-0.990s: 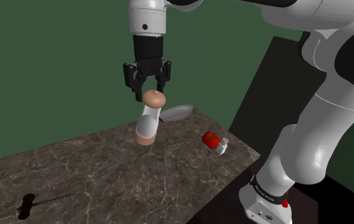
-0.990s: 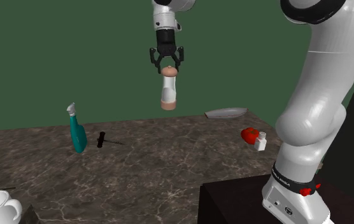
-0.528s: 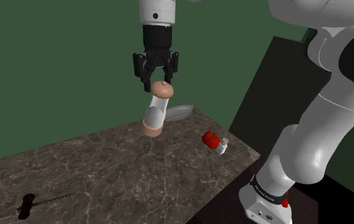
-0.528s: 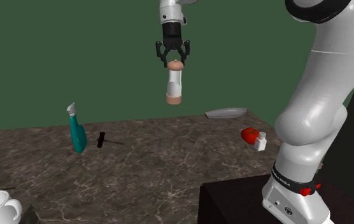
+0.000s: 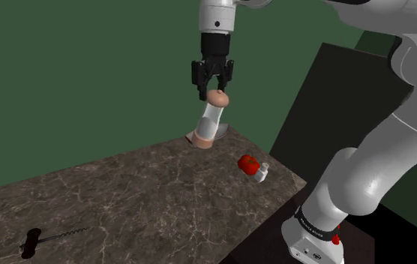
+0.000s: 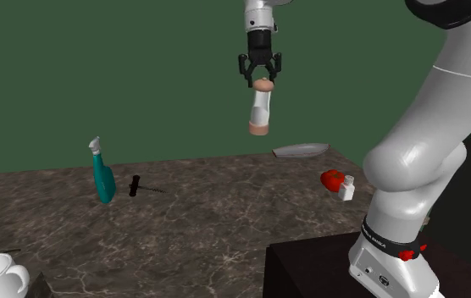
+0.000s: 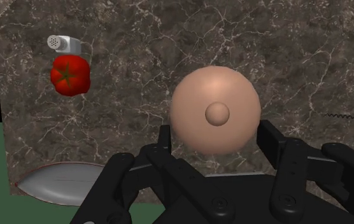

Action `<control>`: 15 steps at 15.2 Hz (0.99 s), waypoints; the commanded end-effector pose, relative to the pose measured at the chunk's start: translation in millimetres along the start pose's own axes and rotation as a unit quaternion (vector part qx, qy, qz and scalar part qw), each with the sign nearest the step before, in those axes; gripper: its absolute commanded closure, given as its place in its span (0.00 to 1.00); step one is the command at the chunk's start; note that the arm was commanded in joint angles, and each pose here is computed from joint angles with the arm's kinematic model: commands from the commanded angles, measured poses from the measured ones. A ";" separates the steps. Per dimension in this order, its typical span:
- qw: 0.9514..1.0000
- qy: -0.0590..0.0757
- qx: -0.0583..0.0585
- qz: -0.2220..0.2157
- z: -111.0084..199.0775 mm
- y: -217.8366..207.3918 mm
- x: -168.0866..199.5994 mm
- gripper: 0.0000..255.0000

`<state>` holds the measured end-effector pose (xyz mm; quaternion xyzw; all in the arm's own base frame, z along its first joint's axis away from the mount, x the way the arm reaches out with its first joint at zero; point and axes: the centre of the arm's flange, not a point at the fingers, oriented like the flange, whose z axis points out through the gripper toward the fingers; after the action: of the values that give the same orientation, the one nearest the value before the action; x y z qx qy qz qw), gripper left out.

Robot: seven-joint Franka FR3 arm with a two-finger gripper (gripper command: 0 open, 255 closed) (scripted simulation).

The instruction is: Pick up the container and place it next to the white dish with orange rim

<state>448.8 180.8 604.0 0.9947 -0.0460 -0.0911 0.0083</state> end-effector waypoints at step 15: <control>1.000 0.000 0.000 -0.001 5.9 213.0 0.7 1.00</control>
<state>430.3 -16.9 603.9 0.9947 -0.0460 -0.0911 0.0079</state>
